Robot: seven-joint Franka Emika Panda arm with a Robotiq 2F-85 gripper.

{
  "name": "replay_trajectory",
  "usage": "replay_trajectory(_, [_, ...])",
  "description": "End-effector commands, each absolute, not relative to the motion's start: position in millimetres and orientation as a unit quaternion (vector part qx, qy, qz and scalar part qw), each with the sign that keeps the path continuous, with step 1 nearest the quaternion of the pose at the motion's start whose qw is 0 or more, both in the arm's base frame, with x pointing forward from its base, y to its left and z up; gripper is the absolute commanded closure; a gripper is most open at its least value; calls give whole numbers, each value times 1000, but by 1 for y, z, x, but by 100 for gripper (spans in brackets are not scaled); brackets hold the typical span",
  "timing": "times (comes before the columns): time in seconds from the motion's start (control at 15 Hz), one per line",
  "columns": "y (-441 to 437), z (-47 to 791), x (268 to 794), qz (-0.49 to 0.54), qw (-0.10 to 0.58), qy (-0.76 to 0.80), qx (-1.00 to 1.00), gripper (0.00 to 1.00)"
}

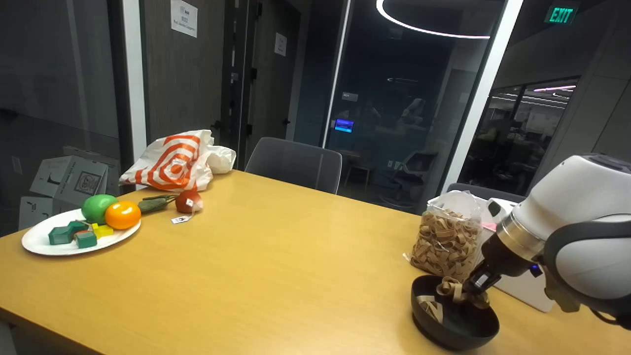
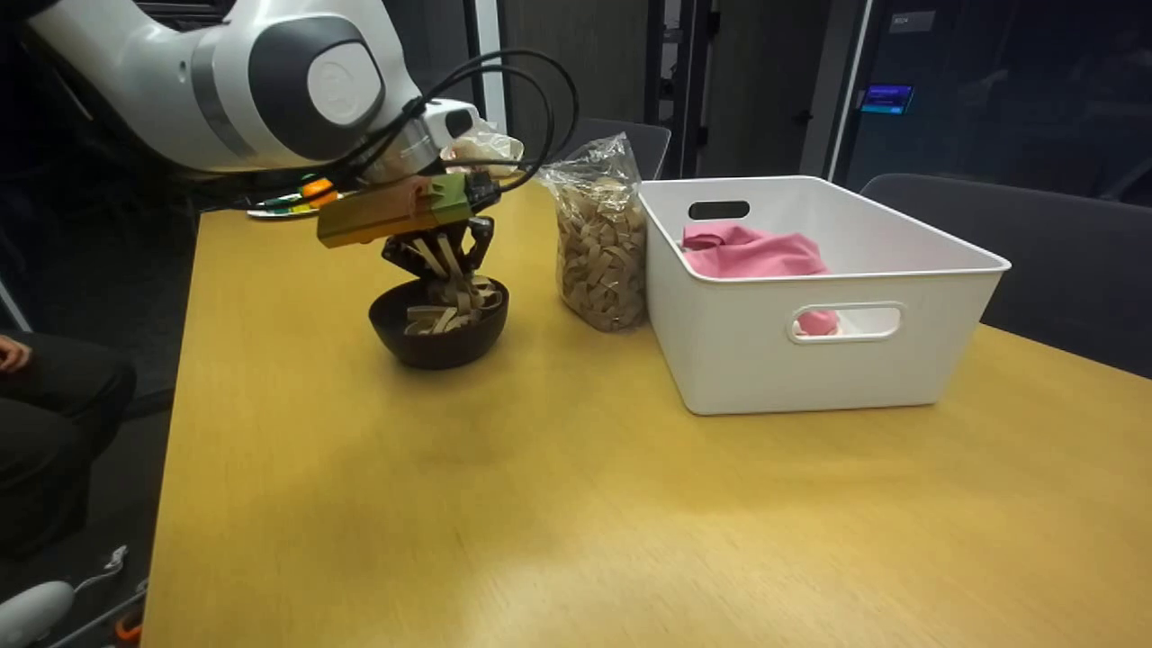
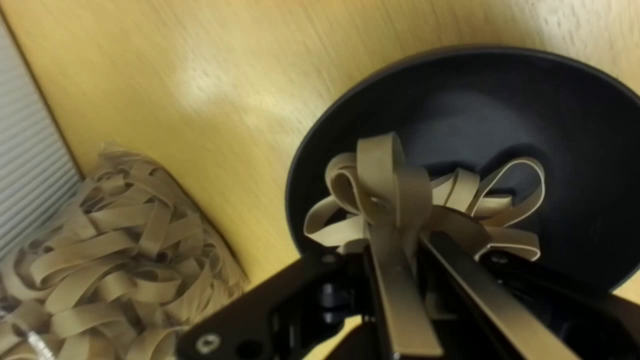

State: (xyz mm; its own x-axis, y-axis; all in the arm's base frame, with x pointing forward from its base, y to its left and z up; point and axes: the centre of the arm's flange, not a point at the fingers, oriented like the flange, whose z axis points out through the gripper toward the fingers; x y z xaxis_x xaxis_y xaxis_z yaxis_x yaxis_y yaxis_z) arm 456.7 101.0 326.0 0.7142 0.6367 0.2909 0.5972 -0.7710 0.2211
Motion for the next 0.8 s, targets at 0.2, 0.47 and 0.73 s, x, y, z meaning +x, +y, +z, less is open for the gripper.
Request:
replay_trajectory(0.2, [90, 396, 455, 227, 90, 325, 914, 92])
replay_trajectory(0.47, [89, 423, 458, 248, 104, 322, 908, 92])
replay_trajectory(0.73, [93, 445, 468, 269, 126, 322, 899, 92])
